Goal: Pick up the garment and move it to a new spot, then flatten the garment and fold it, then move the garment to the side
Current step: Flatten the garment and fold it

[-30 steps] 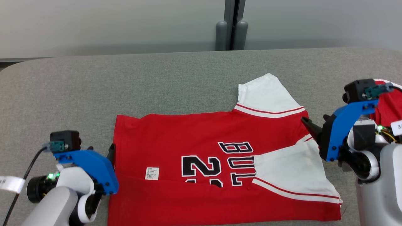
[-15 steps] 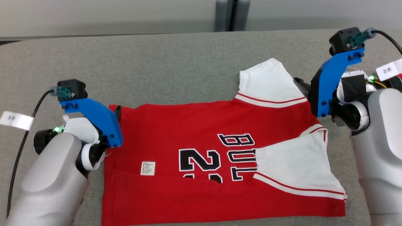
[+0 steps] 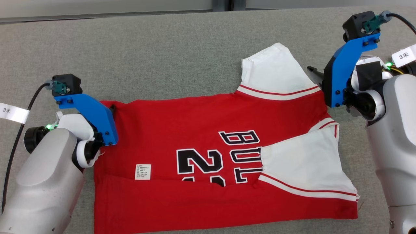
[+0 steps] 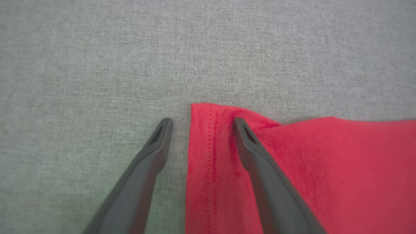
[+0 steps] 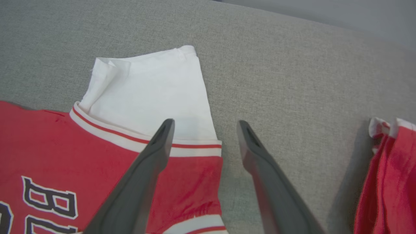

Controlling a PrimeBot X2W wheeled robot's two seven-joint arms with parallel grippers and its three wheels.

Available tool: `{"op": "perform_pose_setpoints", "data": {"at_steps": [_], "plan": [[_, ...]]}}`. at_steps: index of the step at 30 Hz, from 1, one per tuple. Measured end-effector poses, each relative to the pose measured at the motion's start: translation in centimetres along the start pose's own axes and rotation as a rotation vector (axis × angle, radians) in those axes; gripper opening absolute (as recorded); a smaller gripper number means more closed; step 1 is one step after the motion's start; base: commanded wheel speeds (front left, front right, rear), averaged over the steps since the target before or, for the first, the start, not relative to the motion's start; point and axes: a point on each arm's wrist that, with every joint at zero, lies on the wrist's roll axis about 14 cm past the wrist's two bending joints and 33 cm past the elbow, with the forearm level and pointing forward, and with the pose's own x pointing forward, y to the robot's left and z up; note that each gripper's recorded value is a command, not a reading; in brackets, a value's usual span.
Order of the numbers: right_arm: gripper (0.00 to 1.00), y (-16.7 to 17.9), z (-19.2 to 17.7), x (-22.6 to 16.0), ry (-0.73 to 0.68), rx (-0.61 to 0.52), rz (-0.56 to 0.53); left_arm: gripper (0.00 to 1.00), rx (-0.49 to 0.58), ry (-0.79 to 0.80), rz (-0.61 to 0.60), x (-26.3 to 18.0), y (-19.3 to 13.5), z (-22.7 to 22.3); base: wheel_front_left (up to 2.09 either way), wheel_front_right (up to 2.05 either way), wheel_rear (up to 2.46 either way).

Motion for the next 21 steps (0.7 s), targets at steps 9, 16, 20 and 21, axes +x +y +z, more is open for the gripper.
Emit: {"op": "perform_pose_setpoints", "data": {"at_steps": [9,16,20,21], "plan": [[1.00,0.2,0.8,2.1,0.015,-0.022,-0.003,0.00,-0.031,-0.035,-0.004,0.6,0.3,-0.1,0.00,0.00,0.00],[1.00,-0.3,1.7,4.7,0.031,-0.041,-0.040,0.00,-0.032,-0.115,-0.043,0.1,-0.5,0.0,0.00,0.00,0.00],[1.00,0.0,3.6,6.4,-0.034,-0.021,-0.037,0.00,-0.046,-0.171,-0.072,-0.4,-1.1,0.3,0.00,0.00,0.00],[1.00,0.3,3.8,6.9,-0.041,-0.019,-0.033,0.00,-0.050,-0.182,-0.083,-0.5,-1.4,0.3,0.00,0.00,0.00]]}}
